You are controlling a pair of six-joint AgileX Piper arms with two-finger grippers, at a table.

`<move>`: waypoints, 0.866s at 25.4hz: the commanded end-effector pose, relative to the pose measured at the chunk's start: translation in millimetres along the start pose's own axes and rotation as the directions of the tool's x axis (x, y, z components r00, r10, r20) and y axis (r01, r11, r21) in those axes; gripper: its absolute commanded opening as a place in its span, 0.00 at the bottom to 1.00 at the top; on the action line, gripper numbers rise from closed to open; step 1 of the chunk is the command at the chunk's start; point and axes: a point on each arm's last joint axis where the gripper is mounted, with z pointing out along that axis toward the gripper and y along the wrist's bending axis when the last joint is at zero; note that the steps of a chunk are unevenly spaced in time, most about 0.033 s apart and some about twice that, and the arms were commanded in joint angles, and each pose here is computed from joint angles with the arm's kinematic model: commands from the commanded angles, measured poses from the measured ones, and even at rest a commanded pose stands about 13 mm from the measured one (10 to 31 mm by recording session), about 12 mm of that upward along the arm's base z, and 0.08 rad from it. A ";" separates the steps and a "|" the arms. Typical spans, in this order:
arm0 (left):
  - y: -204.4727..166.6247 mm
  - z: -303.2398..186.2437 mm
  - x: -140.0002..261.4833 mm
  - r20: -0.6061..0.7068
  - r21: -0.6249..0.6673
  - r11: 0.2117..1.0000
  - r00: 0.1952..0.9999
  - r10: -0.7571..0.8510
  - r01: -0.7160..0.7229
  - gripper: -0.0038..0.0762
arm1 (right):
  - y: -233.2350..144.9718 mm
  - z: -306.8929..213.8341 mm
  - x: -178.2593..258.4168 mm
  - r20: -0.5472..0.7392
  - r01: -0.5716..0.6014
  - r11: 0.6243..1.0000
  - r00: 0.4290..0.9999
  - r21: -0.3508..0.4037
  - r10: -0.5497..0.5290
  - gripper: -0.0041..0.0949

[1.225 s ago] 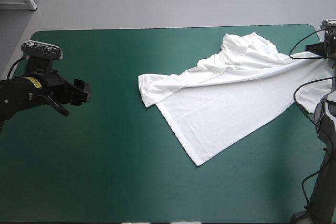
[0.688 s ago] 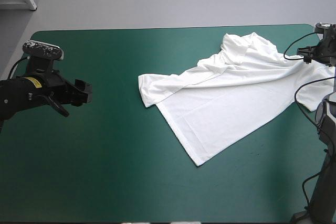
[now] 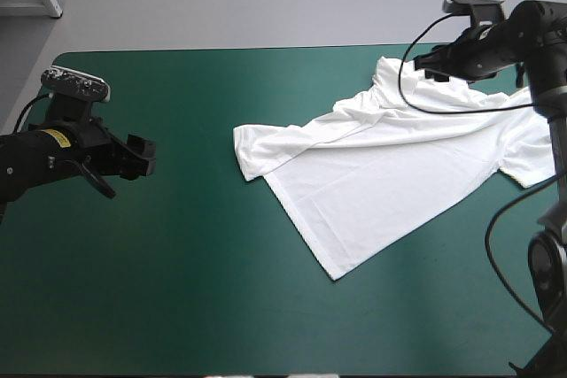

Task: Fold the cloth

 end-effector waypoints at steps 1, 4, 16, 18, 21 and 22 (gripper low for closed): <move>-4.1 -13.3 -7.6 0.094 0.018 0.999 0.995 0.035 -0.037 0.74 | 37.1 -40.9 16.8 0.060 0.100 0.995 0.993 -0.022 -0.098 0.57; -5.0 -13.1 -4.0 0.056 0.026 0.996 0.995 0.084 -0.085 0.74 | 59.3 -44.7 45.6 0.001 0.135 0.988 0.991 -0.070 -0.136 0.57; -15.8 15.5 -9.7 0.016 0.203 0.971 0.992 0.127 -0.128 0.74 | 91.4 -93.5 170.3 -0.078 0.172 0.963 0.978 -0.206 -0.191 0.56; -15.0 32.8 -13.5 0.000 0.225 0.966 0.991 0.133 -0.130 0.74 | 89.6 -99.9 178.4 -0.080 0.173 0.962 0.978 -0.209 -0.193 0.56; -15.0 81.5 -16.7 -0.067 0.281 0.944 0.978 0.196 -0.170 0.74 | 88.0 -118.4 186.4 -0.031 0.177 0.959 0.982 -0.219 -0.188 0.56; -19.0 99.7 -16.7 -0.097 0.293 0.939 0.971 0.217 -0.181 0.74 | 87.8 -120.5 187.1 -0.022 0.186 0.958 0.980 -0.219 -0.196 0.56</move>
